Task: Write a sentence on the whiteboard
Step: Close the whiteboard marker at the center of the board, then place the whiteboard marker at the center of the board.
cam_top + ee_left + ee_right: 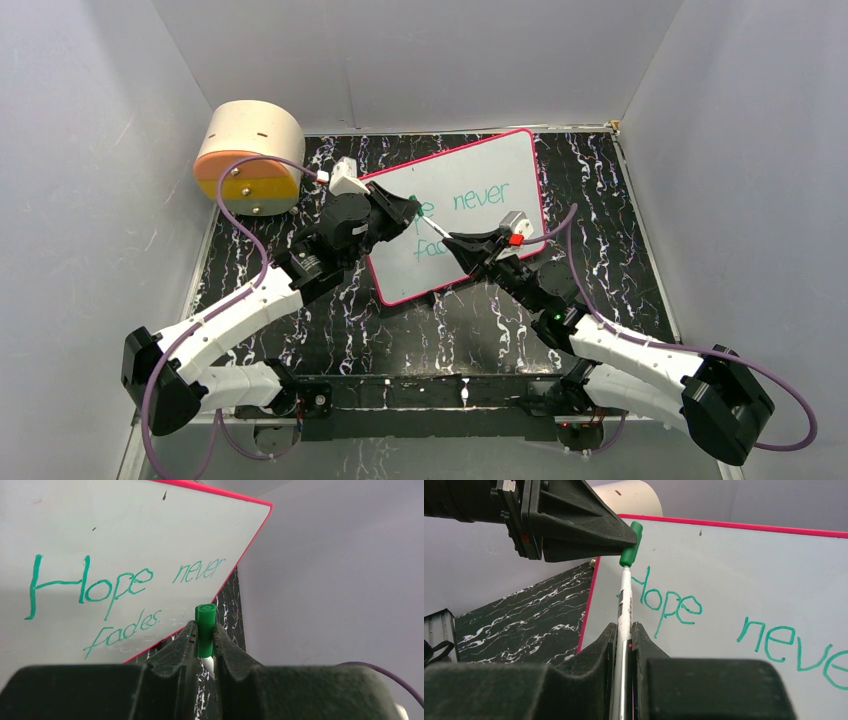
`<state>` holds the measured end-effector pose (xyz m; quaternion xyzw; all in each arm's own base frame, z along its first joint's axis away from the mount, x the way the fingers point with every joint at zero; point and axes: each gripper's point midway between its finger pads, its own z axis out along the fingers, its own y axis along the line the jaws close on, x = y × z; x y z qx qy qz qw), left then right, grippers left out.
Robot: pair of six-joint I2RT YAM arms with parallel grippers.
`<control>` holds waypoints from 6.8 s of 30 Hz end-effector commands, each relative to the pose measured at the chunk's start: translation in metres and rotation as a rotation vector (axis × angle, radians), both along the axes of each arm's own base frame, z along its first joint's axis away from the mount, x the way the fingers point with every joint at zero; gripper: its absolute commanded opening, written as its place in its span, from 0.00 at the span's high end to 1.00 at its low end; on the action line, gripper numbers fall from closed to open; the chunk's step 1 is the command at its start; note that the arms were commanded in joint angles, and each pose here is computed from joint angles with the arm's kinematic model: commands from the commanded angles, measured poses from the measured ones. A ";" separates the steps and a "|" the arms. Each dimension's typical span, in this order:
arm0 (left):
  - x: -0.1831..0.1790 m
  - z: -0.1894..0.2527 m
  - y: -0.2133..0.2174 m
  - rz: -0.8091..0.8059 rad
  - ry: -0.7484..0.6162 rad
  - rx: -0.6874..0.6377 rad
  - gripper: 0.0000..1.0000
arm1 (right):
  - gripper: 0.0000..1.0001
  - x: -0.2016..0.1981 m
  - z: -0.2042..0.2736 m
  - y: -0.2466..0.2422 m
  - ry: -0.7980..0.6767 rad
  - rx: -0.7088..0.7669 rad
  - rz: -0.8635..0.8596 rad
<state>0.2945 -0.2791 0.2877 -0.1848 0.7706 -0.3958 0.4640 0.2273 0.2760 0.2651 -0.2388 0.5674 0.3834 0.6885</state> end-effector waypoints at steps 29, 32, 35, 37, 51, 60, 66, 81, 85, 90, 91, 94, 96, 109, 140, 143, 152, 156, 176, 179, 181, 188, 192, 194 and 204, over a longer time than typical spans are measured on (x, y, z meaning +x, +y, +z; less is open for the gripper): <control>-0.004 0.005 -0.012 -0.049 0.007 -0.084 1.00 | 1.00 0.006 0.035 -0.020 -0.073 0.140 -0.095; -0.006 0.006 -0.018 -0.075 0.021 -0.105 1.00 | 1.00 0.006 0.039 -0.018 -0.083 0.155 -0.089; -0.008 0.007 -0.022 -0.089 0.031 -0.133 1.00 | 1.00 0.007 0.043 -0.020 -0.098 0.178 -0.097; -0.010 0.008 -0.025 -0.101 0.036 -0.156 1.00 | 1.00 0.008 0.046 -0.021 -0.112 0.199 -0.104; -0.021 -0.001 -0.039 -0.163 0.102 -0.240 1.00 | 1.00 0.019 0.057 -0.022 -0.138 0.249 -0.153; -0.026 -0.007 -0.034 -0.169 0.093 -0.179 0.80 | 1.00 0.020 0.049 -0.017 -0.118 0.225 -0.138; -0.018 0.003 -0.011 -0.086 0.029 -0.077 0.52 | 1.00 0.016 0.037 -0.019 -0.097 0.201 -0.131; 0.004 0.032 -0.016 -0.091 -0.036 -0.075 0.46 | 1.00 0.010 0.027 -0.014 -0.083 0.167 -0.088; 0.011 0.030 -0.013 -0.070 -0.026 -0.071 0.49 | 1.00 0.008 0.027 -0.014 -0.082 0.167 -0.081; 0.017 0.022 -0.016 -0.066 -0.015 -0.072 0.57 | 1.00 0.007 0.028 -0.013 -0.085 0.167 -0.076; 0.017 0.022 -0.017 -0.070 -0.014 -0.075 0.59 | 1.00 0.008 0.027 -0.014 -0.084 0.165 -0.077; 0.017 0.022 -0.022 -0.089 -0.011 -0.094 0.68 | 1.00 0.007 0.028 -0.013 -0.084 0.164 -0.074; 0.016 0.022 -0.026 -0.102 -0.006 -0.107 0.75 | 1.00 0.008 0.027 -0.012 -0.082 0.163 -0.075; -0.009 0.004 -0.039 -0.219 0.068 -0.194 1.00 | 1.00 0.014 0.031 -0.010 -0.059 0.193 -0.089; -0.048 -0.010 -0.010 -0.162 -0.089 0.079 0.69 | 1.00 0.030 0.003 -0.021 0.208 0.125 -0.184; -0.039 -0.005 0.005 -0.101 -0.119 0.165 0.62 | 1.00 0.031 -0.004 -0.033 0.227 0.072 -0.235; -0.002 0.011 0.091 0.075 -0.117 0.411 0.53 | 1.00 0.052 -0.031 -0.105 0.367 -0.090 -0.583; 0.006 0.019 0.137 0.179 -0.113 0.473 0.51 | 1.00 0.058 -0.036 -0.152 0.408 -0.098 -0.769; -0.052 -0.036 0.258 0.436 -0.153 0.712 0.39 | 0.94 0.050 -0.182 -0.265 0.918 -0.081 -1.217; -0.063 -0.043 0.258 0.408 -0.179 0.701 0.39 | 0.92 0.044 -0.204 -0.266 0.996 -0.089 -1.235; -0.068 -0.042 0.256 0.382 -0.211 0.683 0.39 | 0.87 0.040 -0.216 -0.265 1.040 -0.085 -1.243; -0.084 -0.016 0.251 0.355 -0.357 0.611 0.39 | 0.78 0.021 -0.244 -0.263 1.136 -0.055 -1.258; -0.087 -0.012 0.256 0.385 -0.369 0.598 0.38 | 0.52 0.019 -0.236 -0.262 1.119 -0.044 -1.236; -0.089 -0.009 0.257 0.394 -0.376 0.577 0.38 | 0.40 0.018 -0.227 -0.263 1.104 -0.035 -1.234; -0.112 0.019 0.265 0.421 -0.466 0.480 0.38 | 0.01 0.016 -0.110 -0.265 0.850 0.023 -1.120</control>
